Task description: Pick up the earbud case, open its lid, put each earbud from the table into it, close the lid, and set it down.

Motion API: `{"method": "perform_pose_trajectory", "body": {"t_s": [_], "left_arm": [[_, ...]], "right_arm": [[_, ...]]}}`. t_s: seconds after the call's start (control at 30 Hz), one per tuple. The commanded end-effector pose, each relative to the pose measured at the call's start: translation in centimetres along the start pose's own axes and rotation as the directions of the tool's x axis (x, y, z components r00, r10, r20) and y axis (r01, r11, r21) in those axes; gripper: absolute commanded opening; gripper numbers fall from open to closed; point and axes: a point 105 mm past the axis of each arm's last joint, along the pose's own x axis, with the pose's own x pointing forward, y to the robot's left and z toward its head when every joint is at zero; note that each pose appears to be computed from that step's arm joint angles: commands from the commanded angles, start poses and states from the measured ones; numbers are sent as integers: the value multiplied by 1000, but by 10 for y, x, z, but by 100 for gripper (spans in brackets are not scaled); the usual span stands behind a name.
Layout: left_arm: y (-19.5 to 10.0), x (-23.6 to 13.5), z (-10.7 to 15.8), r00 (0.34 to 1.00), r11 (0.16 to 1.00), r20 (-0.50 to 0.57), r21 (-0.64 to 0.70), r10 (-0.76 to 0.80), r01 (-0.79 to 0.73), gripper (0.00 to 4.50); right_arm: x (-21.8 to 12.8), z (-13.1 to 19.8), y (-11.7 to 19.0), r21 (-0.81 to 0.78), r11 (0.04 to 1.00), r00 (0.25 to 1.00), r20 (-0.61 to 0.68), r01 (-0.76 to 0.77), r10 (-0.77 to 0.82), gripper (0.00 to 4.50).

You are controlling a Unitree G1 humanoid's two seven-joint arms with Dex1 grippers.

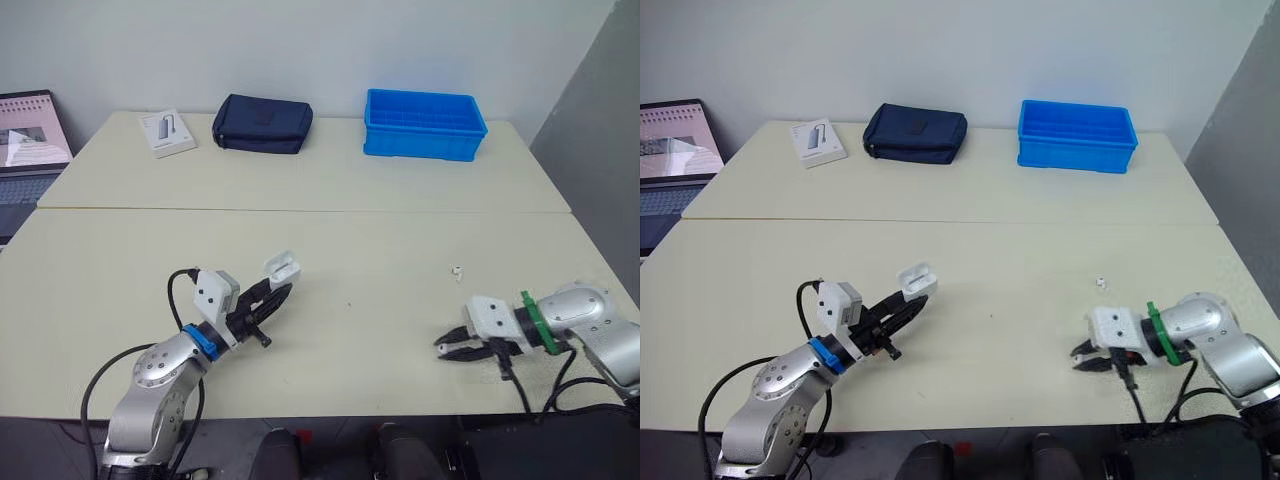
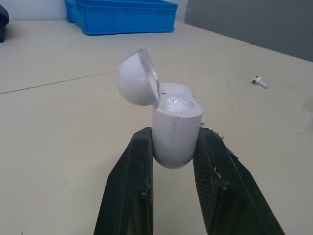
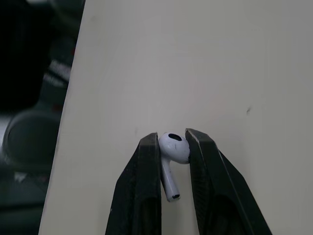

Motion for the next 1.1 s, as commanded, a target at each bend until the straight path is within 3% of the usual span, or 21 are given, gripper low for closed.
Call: {"method": "perform_pose_trajectory", "body": {"t_s": [0.03,0.5,0.73,1.03,1.1], "left_arm": [[-4,-4,12,1000,1000,29,26,-8,7,76],[-7,-9,7,1000,1000,10,13,-1,1,76],[-6,-7,7,1000,1000,10,11,-5,5,76],[-6,-6,4,1000,1000,0,-3,-3,3,76],[-7,-6,4,1000,1000,-2,-10,-3,3,76]], "right_arm": [[-6,-11,3,-80,994,994,-81,-73,66,42],[3,-26,10,-26,994,987,-118,-110,107,42],[1,-20,4,-62,996,993,-98,-71,65,282],[-31,13,2,-37,998,995,-82,52,-55,288],[-34,12,3,-18,993,972,-204,119,-120,288]]}}
